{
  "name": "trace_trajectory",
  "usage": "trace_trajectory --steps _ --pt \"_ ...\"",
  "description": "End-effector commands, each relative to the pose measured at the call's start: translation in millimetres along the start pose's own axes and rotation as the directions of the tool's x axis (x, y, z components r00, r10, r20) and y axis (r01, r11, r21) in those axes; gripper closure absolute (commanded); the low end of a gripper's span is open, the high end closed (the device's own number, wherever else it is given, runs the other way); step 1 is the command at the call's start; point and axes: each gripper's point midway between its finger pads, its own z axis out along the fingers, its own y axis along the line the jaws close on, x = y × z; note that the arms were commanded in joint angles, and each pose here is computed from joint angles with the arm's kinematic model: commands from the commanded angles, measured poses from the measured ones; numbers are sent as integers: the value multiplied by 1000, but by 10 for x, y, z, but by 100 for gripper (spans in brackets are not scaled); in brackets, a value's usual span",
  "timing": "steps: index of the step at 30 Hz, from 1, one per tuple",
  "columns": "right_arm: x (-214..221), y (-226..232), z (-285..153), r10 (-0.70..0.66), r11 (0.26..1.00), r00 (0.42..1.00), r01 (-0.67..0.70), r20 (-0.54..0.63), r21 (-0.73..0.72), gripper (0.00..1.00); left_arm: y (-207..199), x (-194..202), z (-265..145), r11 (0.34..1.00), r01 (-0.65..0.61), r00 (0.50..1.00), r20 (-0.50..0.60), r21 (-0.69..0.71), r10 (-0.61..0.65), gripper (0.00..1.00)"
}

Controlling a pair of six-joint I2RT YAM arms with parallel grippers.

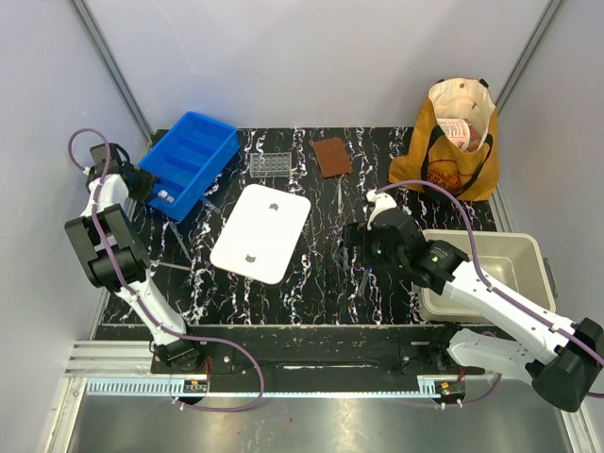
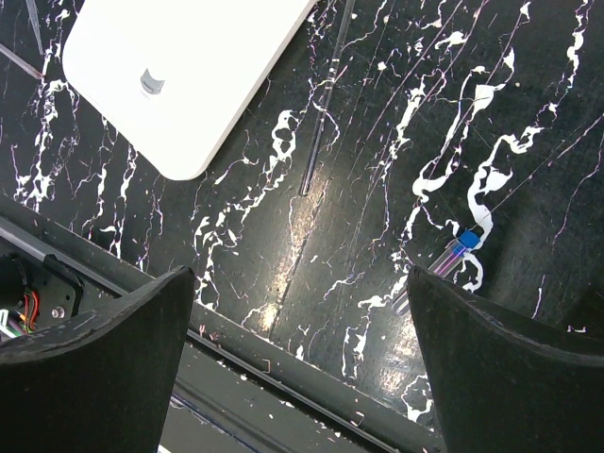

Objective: Organize the chemistry lab equipment

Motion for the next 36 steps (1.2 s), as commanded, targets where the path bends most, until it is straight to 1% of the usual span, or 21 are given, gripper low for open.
trace_trajectory --steps 1,4,7,10,12,16,18,19,21,22,24,26,31,32,33,34,36 --pt "-252 103 -67 2 1000 997 0 80 -18 1 -238 -204 -133 997 -31 999 44 65 28 52" --pt "-252 103 -71 17 1000 997 -16 76 -15 1 -250 -229 -248 998 -40 998 51 49 37 46" --pt "-266 91 -84 39 999 996 -39 75 -1 2 -378 -229 -448 994 -78 996 56 81 74 43" --pt "-276 56 -70 97 994 992 -100 75 35 2 -523 -120 -714 981 -167 985 59 101 162 42" --pt "-281 1 -48 133 987 988 -139 75 80 4 -616 41 -883 959 -256 966 60 117 251 42" --pt "-259 -117 3 183 965 981 -191 62 177 9 -763 528 -1198 904 -386 922 52 183 383 42" --pt "-224 -190 34 199 951 979 -205 50 231 15 -837 872 -1358 858 -440 894 38 263 447 42" --pt "-194 -218 52 205 945 978 -209 43 252 15 -855 976 -1448 839 -457 884 44 297 466 42" --pt "-118 -285 96 226 928 974 -222 23 299 19 -858 1301 -1574 788 -501 850 32 356 526 42" --pt "-83 -315 121 235 920 972 -227 13 319 21 -865 1418 -1652 759 -525 830 36 385 557 42" --pt "8 -374 175 249 906 969 -230 -6 356 25 -793 1616 -1753 722 -550 803 28 420 595 42" --pt "100 -457 240 268 885 963 -240 -15 400 28 -688 1770 -1842 693 -562 785 25 451 619 42" --pt "392 -617 418 315 833 946 -238 -73 499 34 -511 2105 -2006 609 -597 741 70 522 667 42" --pt "447 -638 452 321 826 943 -234 -87 513 36 -472 2124 -2018 599 -608 737 90 521 669 42" --pt "497 -662 497 327 816 940 -230 -96 530 38 -405 2143 -1976 603 -614 736 93 510 670 41" --pt "545 -683 521 334 807 936 -224 -110 546 39 -375 2251 -1987 592 -610 727 74 527 683 41" --pt "636 -756 556 348 776 928 -206 -132 596 41 -387 2311 -2055 574 -608 717 70 548 694 41"
